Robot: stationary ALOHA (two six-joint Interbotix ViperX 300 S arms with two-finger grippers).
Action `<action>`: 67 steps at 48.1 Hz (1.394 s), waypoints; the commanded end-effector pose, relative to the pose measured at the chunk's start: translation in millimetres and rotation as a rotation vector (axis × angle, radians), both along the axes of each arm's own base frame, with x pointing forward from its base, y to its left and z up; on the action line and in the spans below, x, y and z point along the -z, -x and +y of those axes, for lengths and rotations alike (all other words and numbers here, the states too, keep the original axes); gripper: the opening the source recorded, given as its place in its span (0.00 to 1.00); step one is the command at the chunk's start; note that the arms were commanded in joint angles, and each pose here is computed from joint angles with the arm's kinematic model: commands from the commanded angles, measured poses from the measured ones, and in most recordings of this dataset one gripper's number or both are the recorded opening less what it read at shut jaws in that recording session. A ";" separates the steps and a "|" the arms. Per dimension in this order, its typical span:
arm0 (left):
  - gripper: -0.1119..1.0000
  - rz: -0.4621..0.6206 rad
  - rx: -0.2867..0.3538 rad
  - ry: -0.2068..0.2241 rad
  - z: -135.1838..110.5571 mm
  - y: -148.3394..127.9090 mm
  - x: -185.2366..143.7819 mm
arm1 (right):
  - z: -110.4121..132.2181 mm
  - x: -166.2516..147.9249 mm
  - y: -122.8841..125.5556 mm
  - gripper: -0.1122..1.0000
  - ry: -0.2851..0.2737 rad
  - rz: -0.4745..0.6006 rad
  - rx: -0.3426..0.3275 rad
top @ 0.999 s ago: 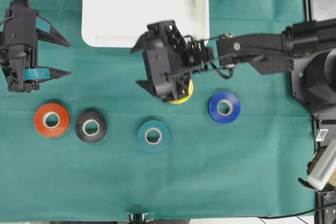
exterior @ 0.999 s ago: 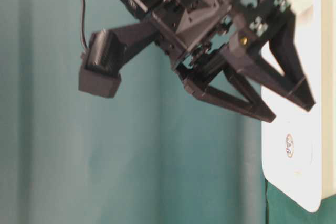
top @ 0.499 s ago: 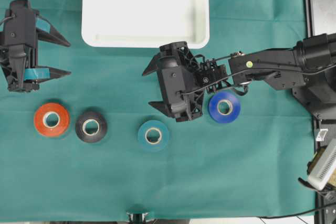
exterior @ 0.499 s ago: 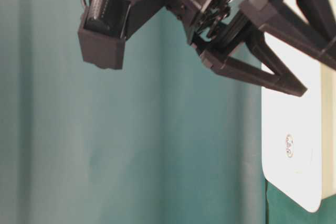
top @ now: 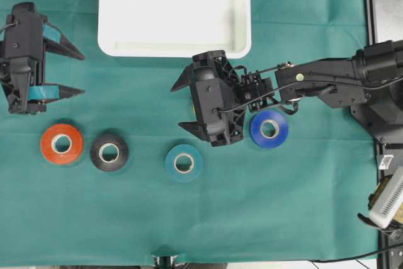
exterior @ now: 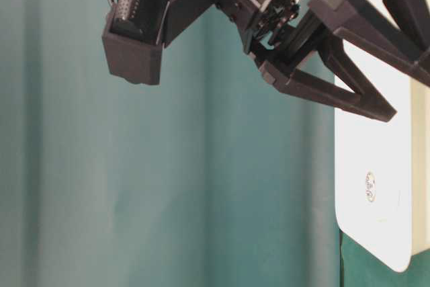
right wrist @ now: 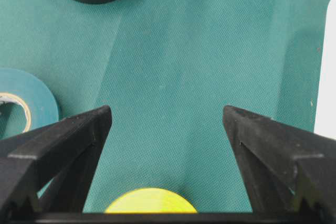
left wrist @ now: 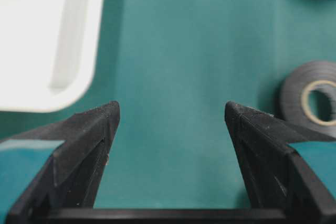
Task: Put the tape alternately from left to right into the white case.
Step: 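Withdraw the right gripper from the tray to the table center, then move the left gripper down onto the black tape roll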
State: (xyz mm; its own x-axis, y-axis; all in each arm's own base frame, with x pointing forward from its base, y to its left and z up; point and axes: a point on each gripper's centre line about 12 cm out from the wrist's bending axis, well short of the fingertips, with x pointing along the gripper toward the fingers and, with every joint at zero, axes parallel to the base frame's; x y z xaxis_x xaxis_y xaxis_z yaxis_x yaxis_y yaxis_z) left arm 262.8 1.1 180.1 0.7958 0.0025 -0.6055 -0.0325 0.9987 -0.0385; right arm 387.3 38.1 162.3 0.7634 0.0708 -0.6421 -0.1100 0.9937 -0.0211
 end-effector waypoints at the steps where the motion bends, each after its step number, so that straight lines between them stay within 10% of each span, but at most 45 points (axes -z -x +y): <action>1: 0.84 -0.040 0.017 0.016 -7.8 -6.1 -11.6 | 1.3 -17.6 -3.4 0.76 -0.008 -0.056 -0.004; 26: 0.84 -0.031 0.101 0.116 -51.2 -13.1 -11.0 | 1.5 -18.4 -4.0 0.76 -0.007 -0.060 -0.006; 67: 0.84 0.158 0.166 0.086 -88.3 -70.1 50.1 | 1.4 -15.0 -3.1 0.76 -0.006 -0.051 -0.006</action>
State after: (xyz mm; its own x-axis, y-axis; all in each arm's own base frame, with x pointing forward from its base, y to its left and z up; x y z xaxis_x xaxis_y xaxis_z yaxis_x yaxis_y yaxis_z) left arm 325.2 -84.7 125.3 0.6630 -0.1727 -0.7285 0.1141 0.9850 -0.1296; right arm 387.8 37.7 162.8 0.7671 0.0716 -0.6375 -0.1095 0.9938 -0.0202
